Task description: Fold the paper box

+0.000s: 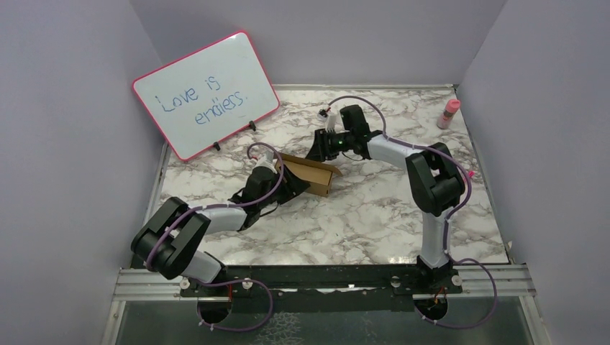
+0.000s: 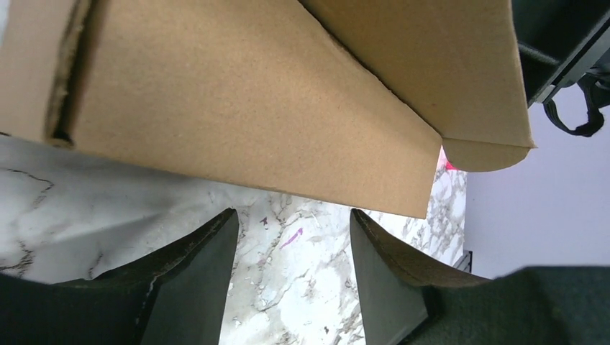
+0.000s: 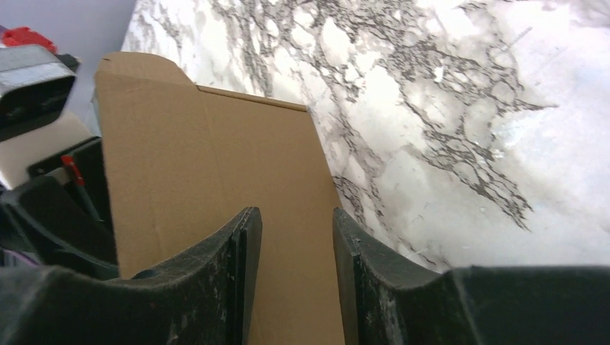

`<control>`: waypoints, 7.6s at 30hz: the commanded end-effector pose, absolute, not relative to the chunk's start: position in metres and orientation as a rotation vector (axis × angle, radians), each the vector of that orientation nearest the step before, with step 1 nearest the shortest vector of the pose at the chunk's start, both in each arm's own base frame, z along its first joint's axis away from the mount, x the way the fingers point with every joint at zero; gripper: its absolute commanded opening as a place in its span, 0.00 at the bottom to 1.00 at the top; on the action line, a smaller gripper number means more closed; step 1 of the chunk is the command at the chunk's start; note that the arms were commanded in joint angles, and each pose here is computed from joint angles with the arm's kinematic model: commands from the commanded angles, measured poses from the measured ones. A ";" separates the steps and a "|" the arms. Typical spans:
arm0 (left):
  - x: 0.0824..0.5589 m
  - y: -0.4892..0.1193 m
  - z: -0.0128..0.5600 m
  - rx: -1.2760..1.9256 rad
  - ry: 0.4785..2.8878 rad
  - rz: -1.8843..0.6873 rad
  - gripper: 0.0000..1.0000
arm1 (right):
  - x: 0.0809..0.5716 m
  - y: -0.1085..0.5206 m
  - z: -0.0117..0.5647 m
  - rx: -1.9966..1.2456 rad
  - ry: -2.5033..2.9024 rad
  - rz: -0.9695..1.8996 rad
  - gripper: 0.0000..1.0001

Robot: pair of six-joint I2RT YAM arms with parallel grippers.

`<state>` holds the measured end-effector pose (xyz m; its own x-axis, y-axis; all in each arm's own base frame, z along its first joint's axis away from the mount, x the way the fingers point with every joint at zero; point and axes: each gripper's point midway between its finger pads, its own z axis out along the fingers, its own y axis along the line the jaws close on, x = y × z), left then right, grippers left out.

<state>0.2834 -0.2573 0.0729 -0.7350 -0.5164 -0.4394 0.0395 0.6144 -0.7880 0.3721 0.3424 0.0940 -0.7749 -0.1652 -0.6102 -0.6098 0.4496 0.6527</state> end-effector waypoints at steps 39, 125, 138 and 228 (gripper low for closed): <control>0.331 -0.147 0.182 0.642 2.176 -0.419 0.83 | 0.311 0.233 0.178 -0.632 2.158 0.648 0.54; 0.340 -0.167 0.148 0.471 2.406 -0.509 0.13 | 0.316 0.266 0.161 -0.512 2.229 0.536 0.01; 0.329 -0.170 0.143 0.284 2.410 -0.465 0.12 | 0.321 0.267 0.158 -0.338 2.240 0.531 0.01; 0.279 -0.193 0.135 -0.028 2.095 -0.519 0.48 | 0.297 0.245 0.129 -0.111 2.090 0.420 0.36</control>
